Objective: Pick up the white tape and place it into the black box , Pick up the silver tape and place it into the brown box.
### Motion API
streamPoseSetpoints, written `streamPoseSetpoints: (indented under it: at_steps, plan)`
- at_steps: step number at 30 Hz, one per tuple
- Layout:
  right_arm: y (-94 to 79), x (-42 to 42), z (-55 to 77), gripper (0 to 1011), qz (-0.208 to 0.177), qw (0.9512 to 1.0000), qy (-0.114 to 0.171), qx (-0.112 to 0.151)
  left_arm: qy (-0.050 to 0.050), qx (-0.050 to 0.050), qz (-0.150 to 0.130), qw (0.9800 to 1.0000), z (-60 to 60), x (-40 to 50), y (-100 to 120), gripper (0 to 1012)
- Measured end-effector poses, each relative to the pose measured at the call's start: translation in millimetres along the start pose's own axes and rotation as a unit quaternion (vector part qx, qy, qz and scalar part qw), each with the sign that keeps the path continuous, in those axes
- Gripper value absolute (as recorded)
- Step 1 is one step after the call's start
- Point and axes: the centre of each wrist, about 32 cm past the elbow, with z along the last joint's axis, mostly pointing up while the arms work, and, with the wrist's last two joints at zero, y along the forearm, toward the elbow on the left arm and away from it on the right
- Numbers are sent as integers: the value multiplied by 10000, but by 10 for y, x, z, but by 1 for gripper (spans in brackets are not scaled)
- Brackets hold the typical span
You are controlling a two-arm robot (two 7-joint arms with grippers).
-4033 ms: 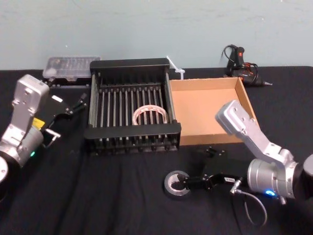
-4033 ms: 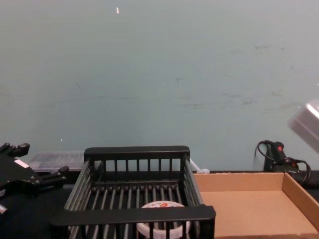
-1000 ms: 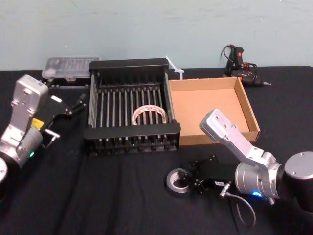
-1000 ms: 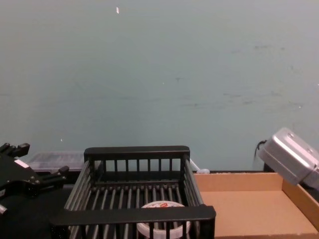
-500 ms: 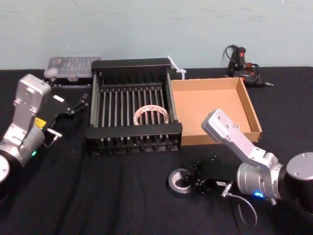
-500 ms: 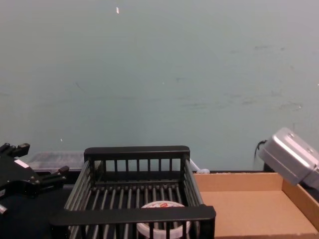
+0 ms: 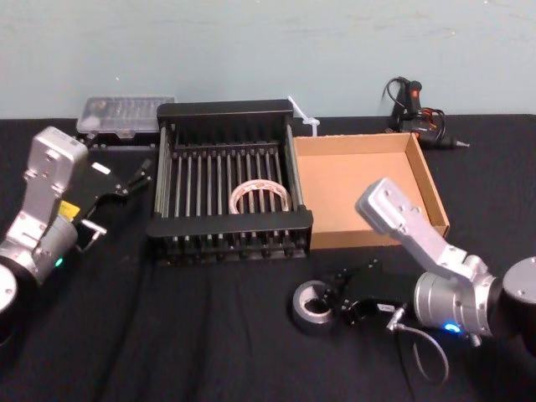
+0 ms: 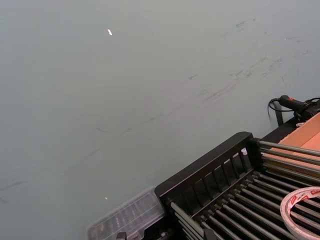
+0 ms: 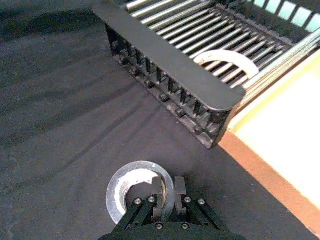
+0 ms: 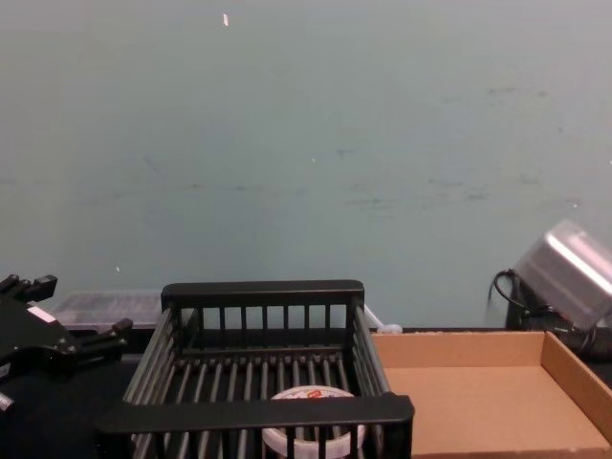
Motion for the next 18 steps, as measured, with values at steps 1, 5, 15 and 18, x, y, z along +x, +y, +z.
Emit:
streamPoseSetpoints:
  at_steps: [1, 5, 15, 18]
  plan:
    - [-25, 5, 8, 156, -18, 10000, 4, 25, 0, 0, 0, 10000, 0, 0, 0, 1001]
    - [-116, 38, 34, 157, -154, 9998, 19, 120, 0, 0, 0, 10000, 0, 0, 0, 1001]
    - [-285, 169, 93, 157, -656, 9972, 98, 355, 0, 0, 0, 10000, 0, 0, 0, 1001]
    - [-325, 244, 130, 157, -926, 9945, 168, 453, 0, 0, 0, 10000, 0, 0, 0, 1001]
